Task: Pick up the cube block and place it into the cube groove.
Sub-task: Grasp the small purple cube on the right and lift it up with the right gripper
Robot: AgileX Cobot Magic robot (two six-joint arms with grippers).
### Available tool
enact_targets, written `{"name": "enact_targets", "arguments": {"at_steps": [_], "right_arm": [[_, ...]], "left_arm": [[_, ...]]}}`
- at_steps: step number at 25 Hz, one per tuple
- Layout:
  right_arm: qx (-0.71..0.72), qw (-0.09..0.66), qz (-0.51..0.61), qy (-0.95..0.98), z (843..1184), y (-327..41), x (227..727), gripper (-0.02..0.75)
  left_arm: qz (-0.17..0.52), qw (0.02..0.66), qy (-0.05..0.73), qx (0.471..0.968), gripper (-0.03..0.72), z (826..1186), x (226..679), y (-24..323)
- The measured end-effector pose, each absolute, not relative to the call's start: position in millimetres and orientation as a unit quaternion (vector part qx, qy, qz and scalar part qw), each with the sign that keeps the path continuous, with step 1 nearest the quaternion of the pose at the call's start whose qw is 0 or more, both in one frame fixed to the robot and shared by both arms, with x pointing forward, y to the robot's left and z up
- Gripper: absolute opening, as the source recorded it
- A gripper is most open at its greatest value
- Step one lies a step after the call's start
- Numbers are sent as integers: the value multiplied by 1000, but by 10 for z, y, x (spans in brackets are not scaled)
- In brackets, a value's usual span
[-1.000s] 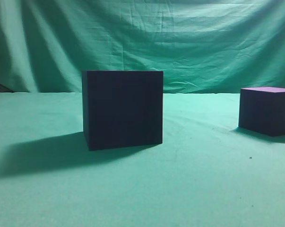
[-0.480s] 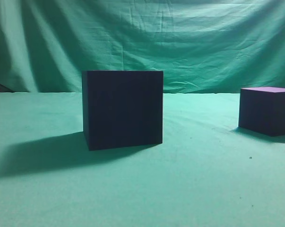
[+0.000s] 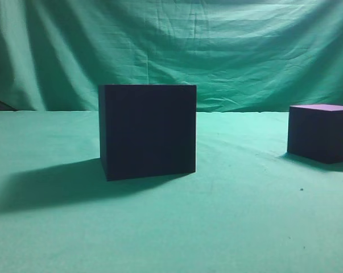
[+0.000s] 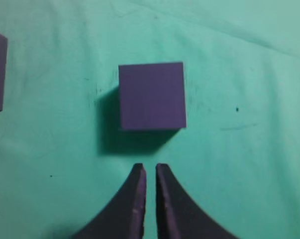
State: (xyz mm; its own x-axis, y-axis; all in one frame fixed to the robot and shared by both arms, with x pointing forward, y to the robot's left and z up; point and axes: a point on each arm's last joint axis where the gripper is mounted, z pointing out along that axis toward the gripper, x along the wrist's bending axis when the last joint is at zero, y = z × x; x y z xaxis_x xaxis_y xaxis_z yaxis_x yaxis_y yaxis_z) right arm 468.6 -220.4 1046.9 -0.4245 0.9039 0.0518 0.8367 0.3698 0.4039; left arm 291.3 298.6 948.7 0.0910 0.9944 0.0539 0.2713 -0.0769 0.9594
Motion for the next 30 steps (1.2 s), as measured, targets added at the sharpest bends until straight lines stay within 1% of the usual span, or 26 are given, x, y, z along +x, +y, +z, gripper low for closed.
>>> {"name": "enact_targets", "arguments": {"at_steps": [4,7,8,9,10,14,15,17,18,23,24,26,29,30], "right_arm": [[499,86,163,847,10406,-1989,4932,48],[494,80,147,853,10324,-1911,5090,48],[494,78,142,854,10291,-1897,5136,108],[494,76,137,855,10255,-1884,5176,151],[494,73,132,856,10220,-1877,5199,214],[514,62,120,847,10074,-1850,5284,512],[520,62,118,843,10035,-1844,5306,573],[528,64,113,839,9959,-1839,5350,633],[530,63,109,839,9914,-1836,5372,619],[532,60,93,839,9703,-1816,5459,619],[532,59,91,840,9670,-1813,5470,572],[531,57,85,841,9612,-1811,5489,572],[532,57,81,841,9589,-1812,5493,440],[533,57,82,840,9594,-1811,5497,419]], "left_arm": [[421,429,527,601,0,9487,2913,2986],[421,429,527,601,0,9487,2913,2986],[421,429,527,601,0,9487,2913,2986],[421,429,527,601,0,9487,2913,2986],[421,429,527,601,0,9487,2913,2986],[421,429,527,601,0,9487,2913,2986],[421,429,527,601,0,9487,2913,2986],[421,429,527,601,0,9487,2913,2986],[421,429,527,601,0,9487,2913,2986],[421,429,527,601,0,9487,2913,2986],[421,429,527,601,0,9487,2913,2986],[421,429,527,601,0,9487,2913,2986],[421,429,527,601,0,9487,2913,2986],[421,429,527,601,0,9487,2913,2986]]}}
